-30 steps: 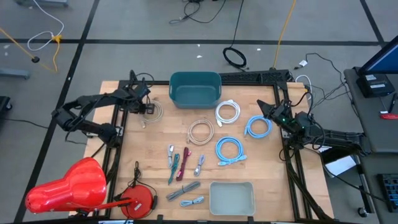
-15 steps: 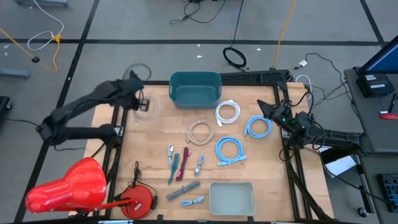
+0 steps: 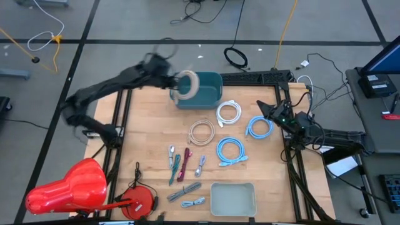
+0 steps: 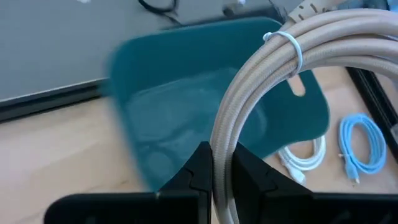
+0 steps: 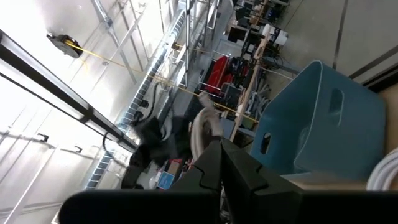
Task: Pick & Place USB Port
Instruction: Put the left light brown HDMI cable into the blue bin
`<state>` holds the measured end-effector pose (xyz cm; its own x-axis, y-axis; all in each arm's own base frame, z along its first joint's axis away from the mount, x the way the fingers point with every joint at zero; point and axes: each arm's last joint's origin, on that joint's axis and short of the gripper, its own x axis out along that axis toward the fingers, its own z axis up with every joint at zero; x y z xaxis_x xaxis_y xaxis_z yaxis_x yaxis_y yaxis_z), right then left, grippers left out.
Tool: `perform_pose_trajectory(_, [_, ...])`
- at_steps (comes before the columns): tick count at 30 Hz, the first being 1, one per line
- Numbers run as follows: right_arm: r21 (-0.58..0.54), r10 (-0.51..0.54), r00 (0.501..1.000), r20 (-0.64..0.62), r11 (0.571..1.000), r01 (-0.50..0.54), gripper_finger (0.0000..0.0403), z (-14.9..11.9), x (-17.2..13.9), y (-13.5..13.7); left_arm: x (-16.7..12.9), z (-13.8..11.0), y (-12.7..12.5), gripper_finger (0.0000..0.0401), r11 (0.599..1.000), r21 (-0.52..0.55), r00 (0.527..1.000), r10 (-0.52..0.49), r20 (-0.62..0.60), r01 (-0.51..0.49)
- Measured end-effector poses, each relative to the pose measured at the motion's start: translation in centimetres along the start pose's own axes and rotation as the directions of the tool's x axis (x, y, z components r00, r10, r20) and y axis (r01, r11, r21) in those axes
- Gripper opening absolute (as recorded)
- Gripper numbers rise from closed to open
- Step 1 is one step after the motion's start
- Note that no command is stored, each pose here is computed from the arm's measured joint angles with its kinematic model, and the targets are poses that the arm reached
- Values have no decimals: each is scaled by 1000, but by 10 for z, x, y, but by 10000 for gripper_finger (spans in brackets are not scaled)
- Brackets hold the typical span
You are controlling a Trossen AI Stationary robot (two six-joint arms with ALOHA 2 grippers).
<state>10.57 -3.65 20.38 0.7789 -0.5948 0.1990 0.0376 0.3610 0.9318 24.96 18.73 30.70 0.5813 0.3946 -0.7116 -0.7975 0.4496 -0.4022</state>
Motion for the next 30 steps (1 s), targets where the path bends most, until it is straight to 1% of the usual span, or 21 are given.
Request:
perform_pose_trajectory(3, [-4, -8, 1000, -3, 1000, 8, 0, -1, 1, -1, 40, 14, -17, 30, 997, 78, 998, 9, -57, -5])
perform_pose_trajectory(5, [-7, -14, 1000, -7, 1000, 14, 0, -1, 1, -2, 60, 23, -30, 30, 990, 140, 996, 15, -84, -3])
perform_pose_trajectory(7, [-8, -16, 1000, -8, 1000, 16, 0, -2, 2, -2, 73, 31, -39, 30, 980, 198, 992, 33, -119, -9])
perform_pose_trajectory(9, [-9, -18, 1000, -9, 1000, 18, 0, -2, 2, -2, 83, 33, -42, 30, 963, 266, 982, 86, -169, -38])
perform_pose_trajectory(11, [-9, -18, 1000, -11, 1000, 18, 0, -2, 2, -2, 88, 35, -44, 30, 939, 335, 971, 146, -186, -77])
perform_pose_trajectory(13, [-9, -10, 1000, -27, 1000, 10, 0, -2, 2, -2, 87, 38, -42, 30, 918, 384, 966, 182, -182, -100])
perform_pose_trajectory(16, [-10, -6, 999, -37, 1000, 6, 0, -2, 2, -2, 84, 45, -35, 30, 909, 399, 968, 193, -159, -116])
perform_pose_trajectory(19, [-12, 1, 998, -56, 1000, -1, 0, -3, 2, -2, 86, 50, -26, 30, 911, 402, 968, 179, -174, -96])
perform_pose_trajectory(22, [-13, 1, 998, -57, 1000, -2, 0, -3, 2, -2, 90, 52, -22, 30, 898, 437, 968, 156, -195, -57])
perform_pose_trajectory(27, [-19, -1, 998, -58, 1000, 0, 0, -3, 2, -2, 109, 39, -22, 30, 879, 476, 948, 153, -280, -1])
perform_pose_trajectory(30, [-21, -1, 998, -57, 1000, 0, 0, -3, 2, -2, 121, 33, -22, 30, 863, 506, 937, 190, -294, -16])
